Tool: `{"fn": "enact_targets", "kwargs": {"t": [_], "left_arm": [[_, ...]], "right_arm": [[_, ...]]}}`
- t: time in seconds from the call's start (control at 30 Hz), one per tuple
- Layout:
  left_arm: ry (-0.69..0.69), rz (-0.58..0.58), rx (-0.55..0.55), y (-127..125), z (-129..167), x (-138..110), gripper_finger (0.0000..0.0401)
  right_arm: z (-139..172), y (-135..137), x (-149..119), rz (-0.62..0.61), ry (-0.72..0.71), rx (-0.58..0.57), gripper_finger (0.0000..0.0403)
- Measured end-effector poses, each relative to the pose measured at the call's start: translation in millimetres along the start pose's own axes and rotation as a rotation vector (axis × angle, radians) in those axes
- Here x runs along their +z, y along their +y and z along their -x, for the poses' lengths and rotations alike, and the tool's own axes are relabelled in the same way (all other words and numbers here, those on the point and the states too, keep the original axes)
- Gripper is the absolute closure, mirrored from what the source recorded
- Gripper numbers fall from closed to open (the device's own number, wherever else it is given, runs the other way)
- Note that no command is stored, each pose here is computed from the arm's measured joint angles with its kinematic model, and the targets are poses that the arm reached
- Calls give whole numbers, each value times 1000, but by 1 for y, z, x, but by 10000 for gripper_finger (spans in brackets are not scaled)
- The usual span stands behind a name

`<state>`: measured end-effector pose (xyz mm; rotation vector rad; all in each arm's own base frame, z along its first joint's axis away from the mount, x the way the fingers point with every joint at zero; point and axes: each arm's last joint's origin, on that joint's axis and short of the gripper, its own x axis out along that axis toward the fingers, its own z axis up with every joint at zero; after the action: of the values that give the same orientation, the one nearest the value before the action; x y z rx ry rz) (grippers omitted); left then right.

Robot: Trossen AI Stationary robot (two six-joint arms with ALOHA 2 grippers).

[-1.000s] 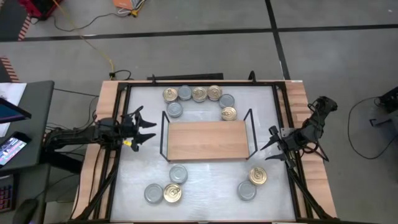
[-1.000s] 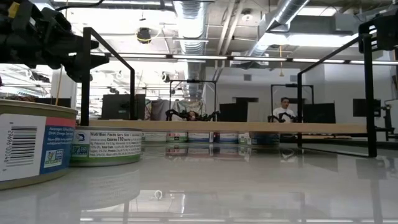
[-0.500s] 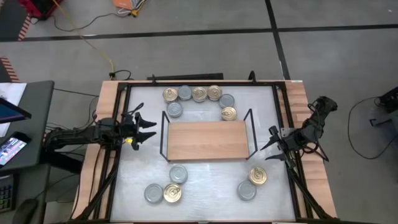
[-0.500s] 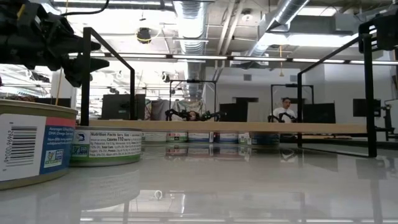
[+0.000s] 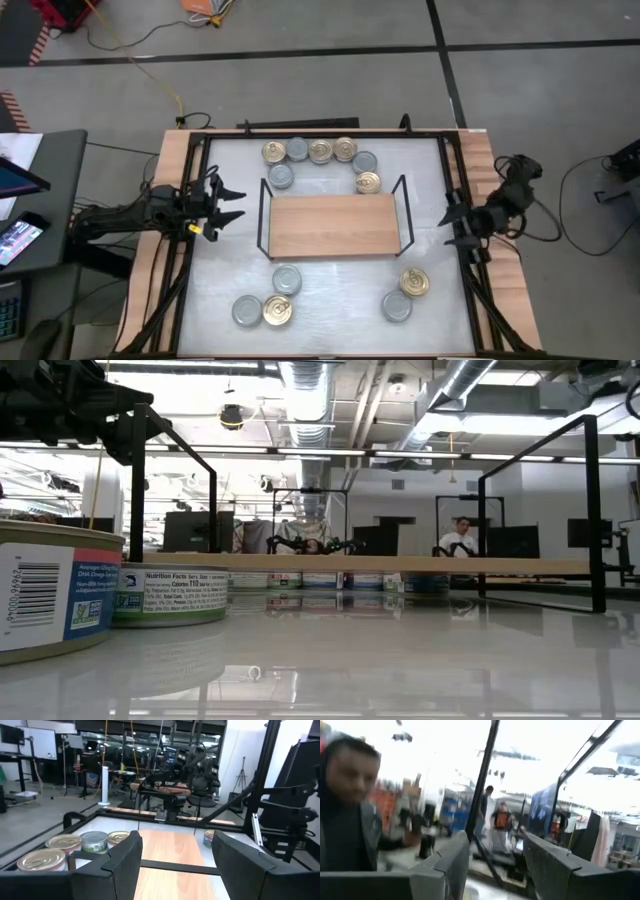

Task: Stack canned seafood by type on shelf
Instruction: Put the green tuna can on the shelf

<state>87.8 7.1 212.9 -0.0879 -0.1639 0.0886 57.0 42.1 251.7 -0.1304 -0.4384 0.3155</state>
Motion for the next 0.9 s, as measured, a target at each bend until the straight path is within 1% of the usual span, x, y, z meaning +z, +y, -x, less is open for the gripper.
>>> {"fn": "enact_targets", "kwargs": {"t": [0.1,0.23,0.37,0.4,0.47,0.53,0.67,0.73,0.83,0.9], "left_arm": [[-7,7,-5,0,0,1,173],[-2,9,-46,-1,0,1,173],[14,8,-51,-2,2,8,173],[18,7,-50,-2,2,10,173],[23,6,-50,-3,3,13,173],[33,6,-45,-3,5,16,173],[56,5,-6,-2,6,20,173],[59,9,12,-2,7,21,173],[54,23,18,-2,7,22,173],[55,23,19,-1,7,22,173]], "right_arm": [[0,-2,3,-51,-34,-16,188],[1,-8,11,-74,-98,-116,188],[0,-12,11,-97,-87,-191,188],[-1,-12,9,-125,-70,-219,188],[-4,-11,3,-193,-9,-263,188],[-8,-11,-5,-276,75,-330,188],[-15,-10,-9,-491,302,-408,188],[-19,-6,-17,-601,437,-456,188],[-23,-1,-26,-710,620,-521,188],[-27,1,-27,-776,703,-558,188]]}}
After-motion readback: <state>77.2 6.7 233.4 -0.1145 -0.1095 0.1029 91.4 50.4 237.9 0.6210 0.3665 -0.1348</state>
